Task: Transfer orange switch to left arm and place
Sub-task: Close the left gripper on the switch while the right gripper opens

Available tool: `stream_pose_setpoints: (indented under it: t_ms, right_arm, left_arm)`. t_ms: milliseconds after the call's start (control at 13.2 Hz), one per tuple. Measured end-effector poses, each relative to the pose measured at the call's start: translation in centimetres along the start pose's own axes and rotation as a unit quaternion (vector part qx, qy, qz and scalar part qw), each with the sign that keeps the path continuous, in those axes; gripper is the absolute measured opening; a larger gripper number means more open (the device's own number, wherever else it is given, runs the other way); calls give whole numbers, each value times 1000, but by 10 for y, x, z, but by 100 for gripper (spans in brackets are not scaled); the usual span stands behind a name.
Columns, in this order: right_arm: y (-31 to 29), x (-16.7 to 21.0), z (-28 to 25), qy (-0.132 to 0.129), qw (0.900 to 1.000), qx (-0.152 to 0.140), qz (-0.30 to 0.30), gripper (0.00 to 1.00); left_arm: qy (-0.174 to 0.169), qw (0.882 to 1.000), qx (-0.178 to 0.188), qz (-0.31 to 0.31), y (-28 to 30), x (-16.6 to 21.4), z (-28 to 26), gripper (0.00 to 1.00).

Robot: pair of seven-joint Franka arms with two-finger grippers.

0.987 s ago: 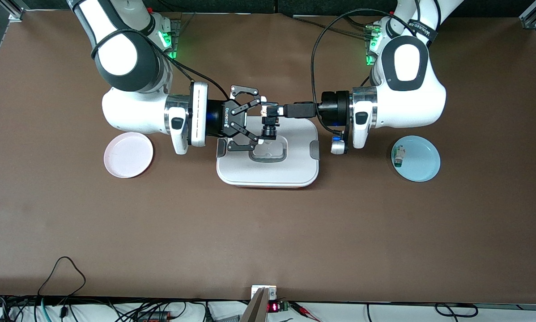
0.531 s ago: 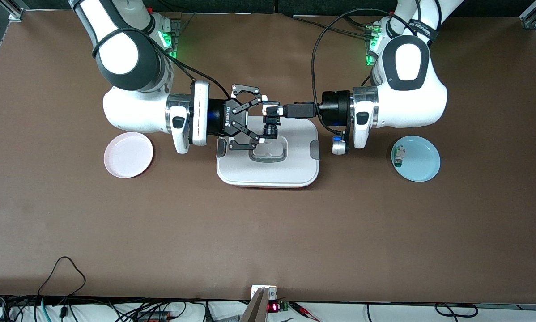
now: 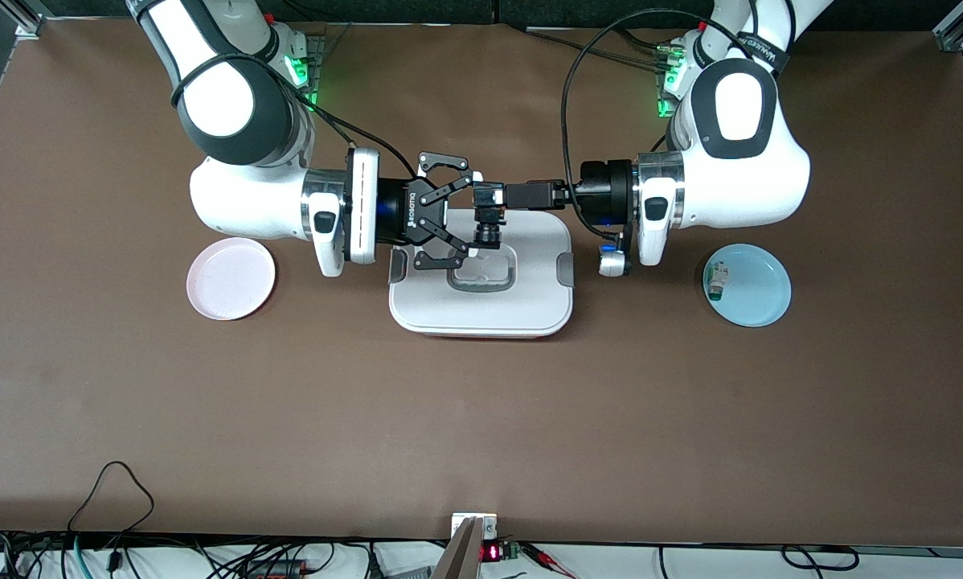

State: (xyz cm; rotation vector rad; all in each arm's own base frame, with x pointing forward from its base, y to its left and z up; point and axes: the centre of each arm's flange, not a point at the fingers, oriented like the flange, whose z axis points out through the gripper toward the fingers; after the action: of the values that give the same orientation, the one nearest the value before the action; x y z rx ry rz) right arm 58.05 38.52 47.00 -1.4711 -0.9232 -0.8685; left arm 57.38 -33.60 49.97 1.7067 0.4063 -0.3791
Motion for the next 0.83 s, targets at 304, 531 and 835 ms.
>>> stream_pose_setpoints:
  t_ms: [304,531,835]
  right_arm:
    - [0,0,0,0,1000,0,1,72]
    - [0,0,0,0,1000,0,1,72]
    - [-2,10,-5,2,1000,-26,-9,87]
  left_arm:
    - [0,1000,0,0,0,0,0,36]
    - [0,1000,0,1,1,0,0,36]
    - [0,1000,0,-6,-1,0,2,33]
